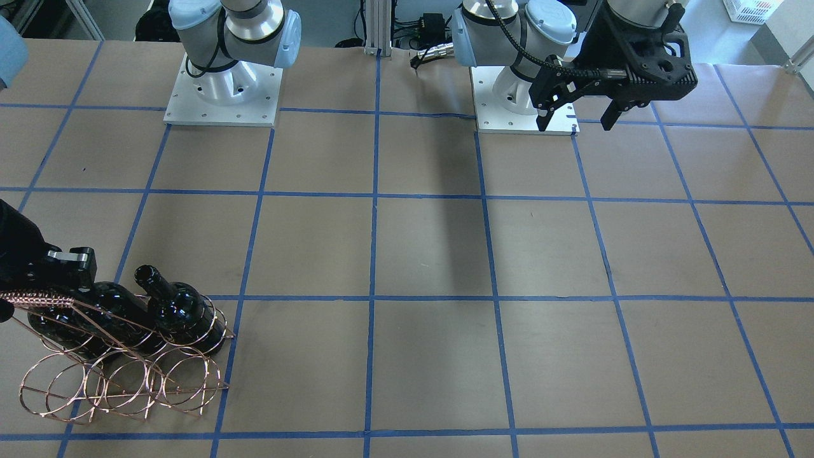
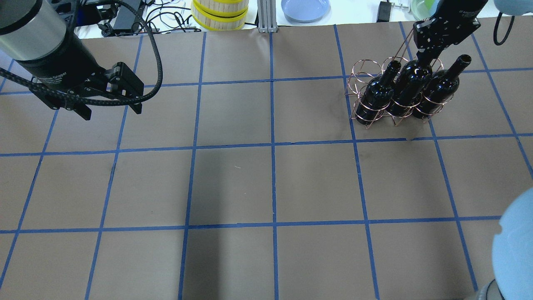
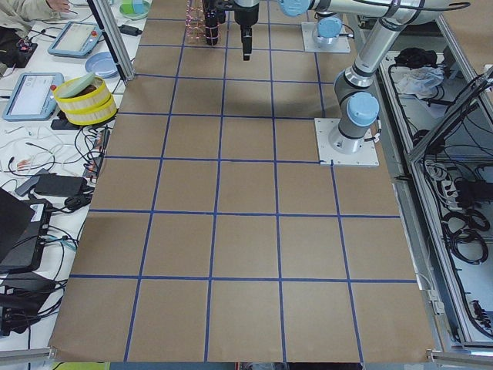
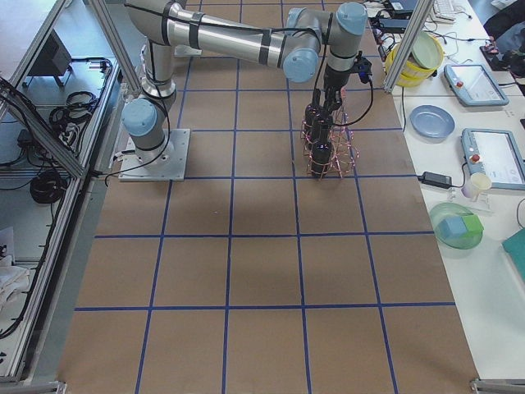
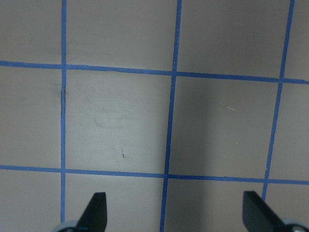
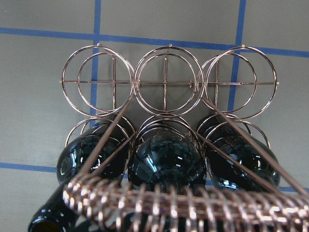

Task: Place wine into wine basket
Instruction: 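Lower the bottle with the right gripper into the empty rack slot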

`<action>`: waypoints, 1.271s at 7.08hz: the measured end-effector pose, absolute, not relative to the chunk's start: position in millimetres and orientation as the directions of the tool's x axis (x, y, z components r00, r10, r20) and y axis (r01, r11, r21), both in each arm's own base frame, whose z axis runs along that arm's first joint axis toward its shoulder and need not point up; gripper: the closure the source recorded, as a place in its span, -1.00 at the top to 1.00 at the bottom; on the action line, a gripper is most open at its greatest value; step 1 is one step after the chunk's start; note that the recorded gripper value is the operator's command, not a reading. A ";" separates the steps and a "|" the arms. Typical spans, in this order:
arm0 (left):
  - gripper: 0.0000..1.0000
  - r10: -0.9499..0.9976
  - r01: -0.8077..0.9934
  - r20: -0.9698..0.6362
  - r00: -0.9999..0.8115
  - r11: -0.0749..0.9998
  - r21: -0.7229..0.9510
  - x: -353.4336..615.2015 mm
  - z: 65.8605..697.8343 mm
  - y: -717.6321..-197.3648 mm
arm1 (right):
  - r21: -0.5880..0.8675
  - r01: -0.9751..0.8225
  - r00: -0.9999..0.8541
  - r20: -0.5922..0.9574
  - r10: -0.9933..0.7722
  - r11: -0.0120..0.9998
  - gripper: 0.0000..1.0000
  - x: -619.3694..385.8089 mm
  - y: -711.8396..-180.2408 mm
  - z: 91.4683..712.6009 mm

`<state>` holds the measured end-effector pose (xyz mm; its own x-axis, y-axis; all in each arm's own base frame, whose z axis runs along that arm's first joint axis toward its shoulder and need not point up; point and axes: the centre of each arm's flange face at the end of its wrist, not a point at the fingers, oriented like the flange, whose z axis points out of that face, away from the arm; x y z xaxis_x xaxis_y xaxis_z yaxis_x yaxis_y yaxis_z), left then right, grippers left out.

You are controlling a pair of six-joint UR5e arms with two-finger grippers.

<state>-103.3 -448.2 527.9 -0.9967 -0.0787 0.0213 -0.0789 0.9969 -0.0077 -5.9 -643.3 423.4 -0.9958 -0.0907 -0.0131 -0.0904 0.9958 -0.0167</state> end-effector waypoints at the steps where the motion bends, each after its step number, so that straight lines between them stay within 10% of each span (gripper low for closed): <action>1: 1.00 -0.079 -0.079 0.021 -0.997 0.997 -0.007 -103.3 528.0 -448.0 | -0.013 -0.089 -0.996 -0.014 -0.089 0.996 -0.55 -5.4 -642.3 418.8; 2: 1.00 -0.079 -0.079 0.022 -0.997 0.997 -0.007 -103.3 528.0 -447.7 | -0.011 -0.086 -0.996 -0.014 -0.086 0.996 -0.40 -4.9 -641.4 415.4; 4: 1.00 -0.078 -0.078 0.022 -0.997 0.997 -0.006 -103.3 527.9 -447.6 | -0.010 -0.080 -0.997 -0.016 -0.080 0.997 0.57 -3.9 -640.3 409.8; 9: 1.00 -0.077 -0.077 0.021 -0.997 0.997 -0.008 -103.3 528.3 -447.3 | -0.078 -0.119 -0.993 0.015 -0.118 0.990 1.00 25.0 -623.4 447.7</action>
